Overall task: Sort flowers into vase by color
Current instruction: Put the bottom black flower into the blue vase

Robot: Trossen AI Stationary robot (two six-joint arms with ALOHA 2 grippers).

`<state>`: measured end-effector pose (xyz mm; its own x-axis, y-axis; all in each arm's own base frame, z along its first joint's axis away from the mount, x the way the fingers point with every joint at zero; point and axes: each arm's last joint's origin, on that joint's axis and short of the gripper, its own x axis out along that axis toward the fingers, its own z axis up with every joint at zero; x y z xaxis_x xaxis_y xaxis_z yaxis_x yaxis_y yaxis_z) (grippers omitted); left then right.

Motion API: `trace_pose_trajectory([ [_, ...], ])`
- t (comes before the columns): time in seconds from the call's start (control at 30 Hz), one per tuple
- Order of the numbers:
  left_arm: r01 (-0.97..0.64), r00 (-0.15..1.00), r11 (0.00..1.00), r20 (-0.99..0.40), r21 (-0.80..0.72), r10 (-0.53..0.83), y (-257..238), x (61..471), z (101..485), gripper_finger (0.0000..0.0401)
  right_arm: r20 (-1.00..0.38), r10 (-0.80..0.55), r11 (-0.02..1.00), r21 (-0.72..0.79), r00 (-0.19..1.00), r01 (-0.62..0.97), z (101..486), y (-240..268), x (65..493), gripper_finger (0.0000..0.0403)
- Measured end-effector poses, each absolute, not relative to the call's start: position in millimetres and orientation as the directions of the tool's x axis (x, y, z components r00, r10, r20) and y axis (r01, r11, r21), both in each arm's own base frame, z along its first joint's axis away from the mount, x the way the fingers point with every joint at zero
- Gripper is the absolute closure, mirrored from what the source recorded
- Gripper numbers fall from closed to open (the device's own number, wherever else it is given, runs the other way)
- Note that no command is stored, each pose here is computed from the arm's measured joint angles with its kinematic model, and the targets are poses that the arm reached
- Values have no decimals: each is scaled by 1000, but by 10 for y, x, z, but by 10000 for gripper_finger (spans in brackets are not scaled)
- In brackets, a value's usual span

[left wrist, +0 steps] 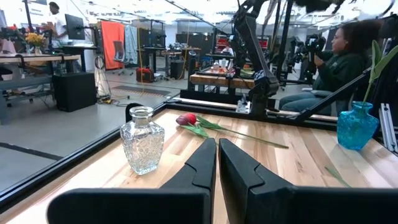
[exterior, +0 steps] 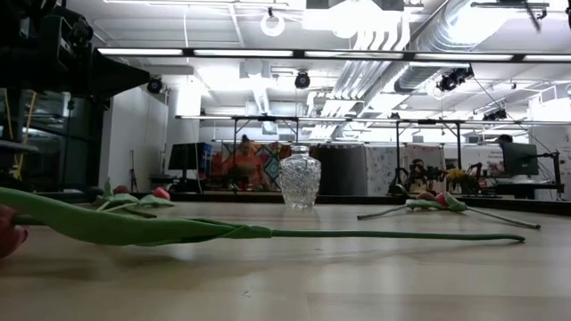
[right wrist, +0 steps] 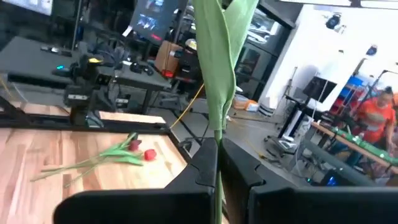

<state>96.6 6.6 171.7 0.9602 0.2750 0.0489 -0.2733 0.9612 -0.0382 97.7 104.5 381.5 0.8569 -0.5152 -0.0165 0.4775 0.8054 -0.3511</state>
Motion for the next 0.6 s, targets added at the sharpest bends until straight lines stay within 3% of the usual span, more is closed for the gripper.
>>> trace_pose_trajectory([
  [0.17,-273,960,961,49,-38,275,66,966,1717,393,-161,-290,912,-346,943,221,4530,1239,1178,403],
  [0.33,-273,960,961,49,-38,275,66,966,1717,393,7,187,961,-210,982,-181,5041,1344,1343,403],
  [0.43,-273,960,961,49,-38,275,66,966,1717,393,-13,379,901,-222,925,-372,4975,1430,1357,403],
  [0.6,-273,960,961,49,-38,275,66,966,1717,393,-149,507,816,-234,849,-528,4553,1700,1217,403],
])
